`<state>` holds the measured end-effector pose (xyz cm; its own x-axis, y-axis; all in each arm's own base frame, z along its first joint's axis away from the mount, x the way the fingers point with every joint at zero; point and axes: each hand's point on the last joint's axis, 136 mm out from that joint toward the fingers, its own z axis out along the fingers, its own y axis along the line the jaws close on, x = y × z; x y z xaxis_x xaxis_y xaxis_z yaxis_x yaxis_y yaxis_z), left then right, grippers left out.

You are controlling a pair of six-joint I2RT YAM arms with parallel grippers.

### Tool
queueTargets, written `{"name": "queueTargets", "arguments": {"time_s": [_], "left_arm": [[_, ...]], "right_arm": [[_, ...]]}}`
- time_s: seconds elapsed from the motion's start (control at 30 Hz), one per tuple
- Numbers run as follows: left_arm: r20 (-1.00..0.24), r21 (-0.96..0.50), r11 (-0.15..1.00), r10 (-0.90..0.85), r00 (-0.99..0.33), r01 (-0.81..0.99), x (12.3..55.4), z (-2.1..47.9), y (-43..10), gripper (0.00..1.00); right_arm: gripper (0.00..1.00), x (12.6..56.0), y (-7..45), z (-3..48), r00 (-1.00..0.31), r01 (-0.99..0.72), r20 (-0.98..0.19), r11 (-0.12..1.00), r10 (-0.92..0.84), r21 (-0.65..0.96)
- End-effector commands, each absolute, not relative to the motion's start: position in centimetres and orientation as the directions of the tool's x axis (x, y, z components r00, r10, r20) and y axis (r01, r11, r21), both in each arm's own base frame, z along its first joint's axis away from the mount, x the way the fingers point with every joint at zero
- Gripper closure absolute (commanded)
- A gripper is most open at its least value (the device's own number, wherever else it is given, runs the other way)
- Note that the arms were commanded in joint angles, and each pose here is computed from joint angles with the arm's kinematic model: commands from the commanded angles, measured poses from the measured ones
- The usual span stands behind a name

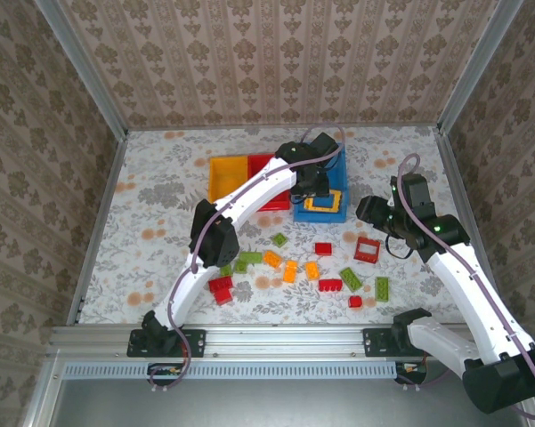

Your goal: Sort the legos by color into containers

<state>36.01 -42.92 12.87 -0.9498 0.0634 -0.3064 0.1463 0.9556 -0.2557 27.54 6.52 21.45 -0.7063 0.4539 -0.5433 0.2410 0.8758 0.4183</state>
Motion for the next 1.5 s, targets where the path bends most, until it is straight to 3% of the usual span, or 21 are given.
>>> {"name": "queueTargets", "arguments": {"time_s": [0.0, 0.27, 0.43, 0.6, 0.77, 0.9, 1.0, 1.07, 1.47], "left_arm": [[-0.376, -0.274, 0.947, 0.053, -0.925, 0.165, 36.2, 17.0, -42.5, 0.54], [-0.469, -0.266, 0.938, 0.078, -0.880, 0.224, 36.1, 20.5, -42.7, 0.57], [-0.482, -0.212, 0.963, 0.045, -0.875, 0.166, 34.7, 24.1, -37.1, 0.56], [-0.366, -0.137, 0.989, -0.003, -0.931, 0.051, 28.8, 21.6, -27.0, 0.54], [-0.137, -0.055, 0.998, -0.012, -0.990, -0.004, 19.1, 15.2, -18.9, 0.46], [0.029, -0.042, 0.997, -0.063, -0.998, -0.064, 12.5, 11.0, -16.1, 0.35], [0.086, -0.062, 0.989, -0.132, -0.988, -0.137, 10.0, 8.7, -15.9, 0.27], [0.082, -0.063, 0.983, -0.166, -0.983, -0.171, 9.7, 7.8, -15.8, 0.16], [0.079, -0.039, 0.973, -0.224, -0.971, -0.228, 10.6, 3.7, -16.0, 0.16]], "right_arm": [[0.42, 27.4, 6.7, 21.3, -0.707, 0.248, -0.528, 0.864, 0.471, 0.438], [0.43, 27.7, 7.0, 21.5, -0.712, 0.221, -0.535, 0.868, 0.455, 0.445], [0.45, 28.5, 10.9, 23.5, -0.741, -0.034, -0.601, 0.876, 0.301, 0.481], [0.42, 26.0, 19.0, 23.9, -0.720, -0.451, -0.692, 0.796, -0.057, 0.404], [0.38, 22.2, 25.4, 21.2, -0.666, -0.665, -0.684, 0.651, -0.297, 0.366], [0.36, 20.8, 28.1, 19.7, -0.657, -0.712, -0.658, 0.590, -0.368, 0.382], [0.33, 20.3, 29.2, 19.3, -0.656, -0.727, -0.644, 0.557, -0.393, 0.401], [0.31, 19.9, 29.6, 19.2, -0.653, -0.738, -0.634, 0.536, -0.415, 0.409], [0.30, 18.7, 29.3, 18.5, -0.650, -0.752, -0.600, 0.513, -0.467, 0.415]]}}
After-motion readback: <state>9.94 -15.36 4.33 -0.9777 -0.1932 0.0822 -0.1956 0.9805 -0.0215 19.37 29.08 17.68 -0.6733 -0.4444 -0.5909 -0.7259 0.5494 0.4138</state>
